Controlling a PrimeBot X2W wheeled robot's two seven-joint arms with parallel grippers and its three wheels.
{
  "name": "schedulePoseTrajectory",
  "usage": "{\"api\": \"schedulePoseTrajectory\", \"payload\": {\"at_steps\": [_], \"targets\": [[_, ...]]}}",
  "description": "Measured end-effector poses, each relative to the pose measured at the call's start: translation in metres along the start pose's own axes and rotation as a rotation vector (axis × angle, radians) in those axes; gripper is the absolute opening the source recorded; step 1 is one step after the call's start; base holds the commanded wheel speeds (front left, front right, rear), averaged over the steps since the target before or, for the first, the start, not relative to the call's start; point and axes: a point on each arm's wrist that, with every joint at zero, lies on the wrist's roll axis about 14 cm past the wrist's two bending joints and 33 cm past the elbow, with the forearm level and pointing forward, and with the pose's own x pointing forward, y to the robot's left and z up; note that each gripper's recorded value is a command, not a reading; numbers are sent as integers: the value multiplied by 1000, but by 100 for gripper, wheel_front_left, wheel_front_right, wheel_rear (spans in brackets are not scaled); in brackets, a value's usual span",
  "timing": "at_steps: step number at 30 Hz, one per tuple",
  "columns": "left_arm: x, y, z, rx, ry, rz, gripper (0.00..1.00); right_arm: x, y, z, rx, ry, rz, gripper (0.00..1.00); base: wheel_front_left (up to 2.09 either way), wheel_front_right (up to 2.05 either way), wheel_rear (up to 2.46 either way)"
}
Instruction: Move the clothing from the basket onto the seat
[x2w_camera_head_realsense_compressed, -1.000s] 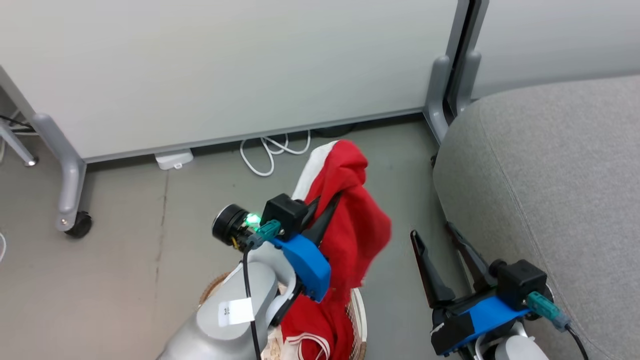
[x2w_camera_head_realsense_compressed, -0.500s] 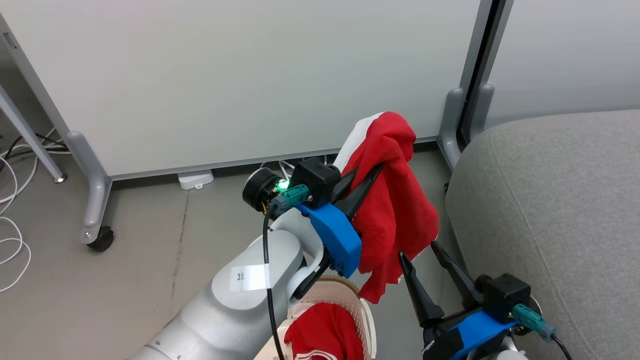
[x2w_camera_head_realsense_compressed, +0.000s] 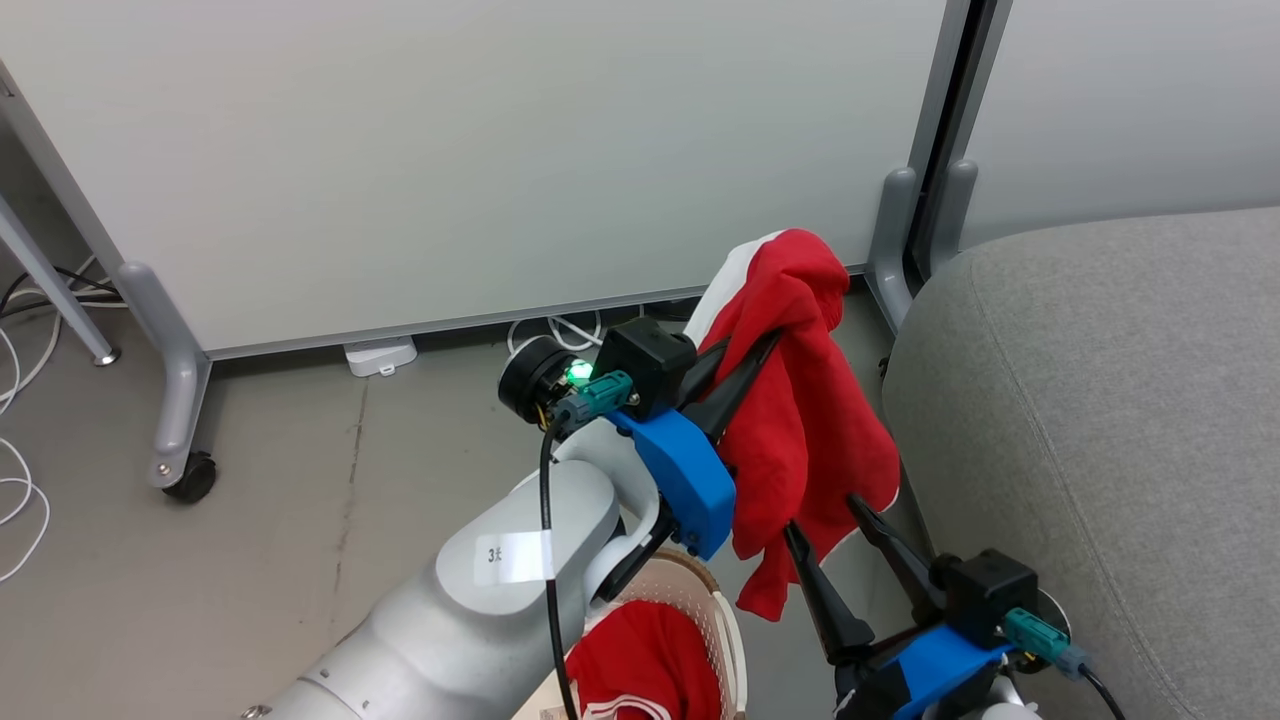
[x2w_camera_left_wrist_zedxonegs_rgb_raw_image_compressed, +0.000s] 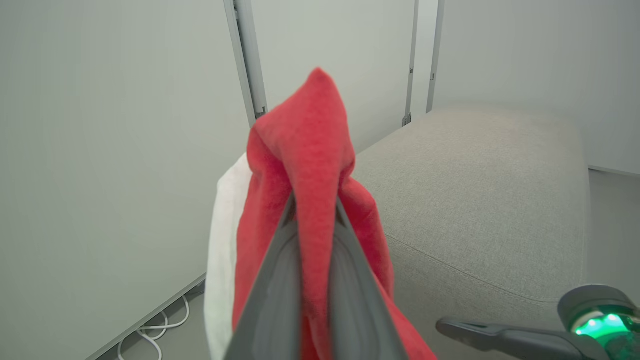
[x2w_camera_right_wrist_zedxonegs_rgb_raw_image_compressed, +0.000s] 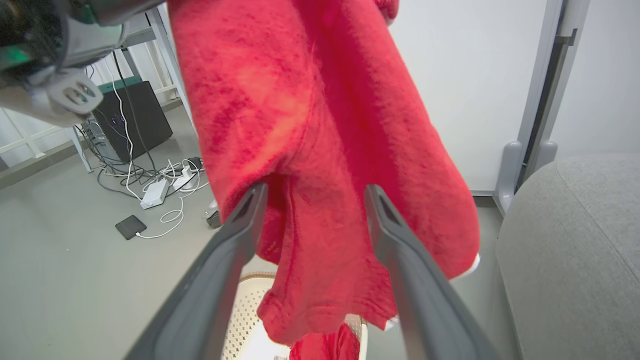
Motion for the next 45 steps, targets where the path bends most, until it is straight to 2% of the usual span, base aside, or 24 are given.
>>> {"api": "schedulePoseTrajectory", "payload": {"at_steps": [31, 32, 34, 35, 45], "targets": [[0, 6, -7, -23, 23, 11, 0, 70, 18, 8, -44, 29, 122, 98, 0, 0, 0], [0, 6, -7, -23, 24, 10, 0, 70, 18, 8, -43, 31, 123, 74, 0, 0, 0], [0, 6, -7, -22, 26, 11, 0, 71, 18, 6, -40, 39, 124, 9, 0, 0, 0], [0, 7, -8, -24, 27, 13, 0, 72, 19, 6, -40, 41, 125, 0, 0, 0, 0], [2, 10, -9, -26, 32, 25, 0, 72, 16, 11, -34, 24, 117, 0, 0, 0, 0]]}}
